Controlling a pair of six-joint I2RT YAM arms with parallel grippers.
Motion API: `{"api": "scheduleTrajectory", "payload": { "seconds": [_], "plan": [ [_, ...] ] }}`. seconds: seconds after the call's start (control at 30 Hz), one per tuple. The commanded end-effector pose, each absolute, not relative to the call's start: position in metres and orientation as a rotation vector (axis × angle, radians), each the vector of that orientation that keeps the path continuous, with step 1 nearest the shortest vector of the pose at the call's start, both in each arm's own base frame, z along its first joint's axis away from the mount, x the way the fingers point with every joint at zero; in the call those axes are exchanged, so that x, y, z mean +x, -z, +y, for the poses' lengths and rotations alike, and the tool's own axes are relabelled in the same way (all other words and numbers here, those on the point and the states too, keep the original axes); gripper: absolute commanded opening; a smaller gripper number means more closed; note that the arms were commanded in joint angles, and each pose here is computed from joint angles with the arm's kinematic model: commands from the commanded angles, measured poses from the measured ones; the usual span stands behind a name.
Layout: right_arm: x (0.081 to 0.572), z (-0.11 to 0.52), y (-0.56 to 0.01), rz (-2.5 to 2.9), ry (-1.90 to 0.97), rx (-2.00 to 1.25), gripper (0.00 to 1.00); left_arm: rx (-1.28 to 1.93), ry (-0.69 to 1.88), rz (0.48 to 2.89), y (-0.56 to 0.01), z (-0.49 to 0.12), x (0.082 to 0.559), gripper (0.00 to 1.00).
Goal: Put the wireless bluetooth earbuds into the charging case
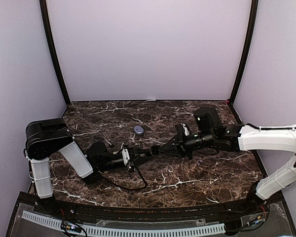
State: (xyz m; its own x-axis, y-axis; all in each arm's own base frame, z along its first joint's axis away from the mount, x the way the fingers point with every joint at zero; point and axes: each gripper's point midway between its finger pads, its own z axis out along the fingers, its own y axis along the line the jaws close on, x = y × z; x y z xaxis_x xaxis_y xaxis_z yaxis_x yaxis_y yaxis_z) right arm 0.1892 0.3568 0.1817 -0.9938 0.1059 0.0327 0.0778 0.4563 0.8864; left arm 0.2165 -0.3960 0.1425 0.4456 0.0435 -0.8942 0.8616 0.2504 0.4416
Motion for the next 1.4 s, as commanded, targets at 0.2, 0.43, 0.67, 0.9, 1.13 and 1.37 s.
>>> {"api": "scheduleTrajectory", "payload": {
  "seconds": [0.2, 0.43, 0.67, 0.9, 1.13, 1.37],
  "plan": [
    [0.193, 0.371, -0.201, 2.6, -1.616, 0.073, 0.0, 1.067, 0.714, 0.788, -0.194, -0.389, 0.206, 0.17],
    [0.193, 0.373, -0.197, 2.613, -1.605, 0.075, 0.0, 1.069, 0.726, 0.781, -0.195, -0.39, 0.204, 0.17],
    [0.19, 0.371, -0.191, 2.636, -1.587, 0.078, 0.0, 1.068, 0.728, 0.779, -0.196, -0.39, 0.204, 0.17],
    [0.187, 0.376, -0.188, 2.649, -1.608, 0.054, 0.0, 1.065, 0.737, 0.778, -0.197, -0.391, 0.204, 0.17],
    [0.186, 0.38, -0.187, 2.65, -1.625, 0.037, 0.0, 1.076, 0.751, 0.77, -0.197, -0.392, 0.201, 0.16],
    [0.186, 0.383, -0.191, 2.642, -1.636, 0.02, 0.0, 1.096, 0.77, 0.759, -0.194, -0.393, 0.197, 0.17]
  ]
}}
